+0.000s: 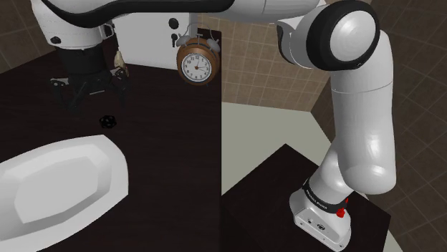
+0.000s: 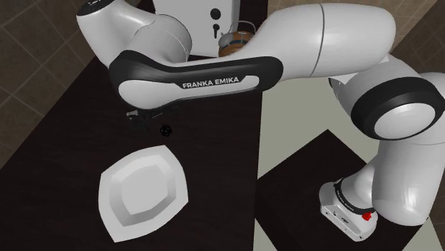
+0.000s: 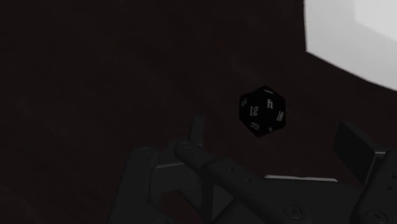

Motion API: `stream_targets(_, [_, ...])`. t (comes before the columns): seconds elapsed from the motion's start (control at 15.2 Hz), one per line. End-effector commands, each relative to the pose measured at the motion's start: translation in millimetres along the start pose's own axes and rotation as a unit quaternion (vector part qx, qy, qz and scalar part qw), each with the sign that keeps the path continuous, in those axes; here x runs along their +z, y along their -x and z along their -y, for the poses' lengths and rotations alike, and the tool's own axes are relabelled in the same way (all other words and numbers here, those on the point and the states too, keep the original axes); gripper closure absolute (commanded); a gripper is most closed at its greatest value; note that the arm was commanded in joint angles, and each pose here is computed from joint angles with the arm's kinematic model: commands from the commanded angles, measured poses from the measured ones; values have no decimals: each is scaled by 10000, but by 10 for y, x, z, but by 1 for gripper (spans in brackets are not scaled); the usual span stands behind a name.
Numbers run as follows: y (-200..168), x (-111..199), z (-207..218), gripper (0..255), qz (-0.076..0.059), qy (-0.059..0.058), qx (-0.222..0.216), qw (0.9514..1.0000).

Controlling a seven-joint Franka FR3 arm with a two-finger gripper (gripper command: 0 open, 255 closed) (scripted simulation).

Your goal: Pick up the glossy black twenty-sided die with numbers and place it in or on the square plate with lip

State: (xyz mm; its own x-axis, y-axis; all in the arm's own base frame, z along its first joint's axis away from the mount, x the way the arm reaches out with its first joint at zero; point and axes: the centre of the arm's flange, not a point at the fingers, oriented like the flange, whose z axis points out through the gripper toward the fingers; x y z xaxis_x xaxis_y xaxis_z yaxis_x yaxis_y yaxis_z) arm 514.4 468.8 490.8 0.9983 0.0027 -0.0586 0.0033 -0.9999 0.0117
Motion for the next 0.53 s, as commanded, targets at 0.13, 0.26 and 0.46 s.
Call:
stream_targets(0.13, [-6,205,-6,0,1,-1,1,10000])
stream_targets(0.26, [-6,289,-6,0,1,-1,1,10000])
stream_targets(0.46, [-6,289,-6,0,1,-1,1,10000])
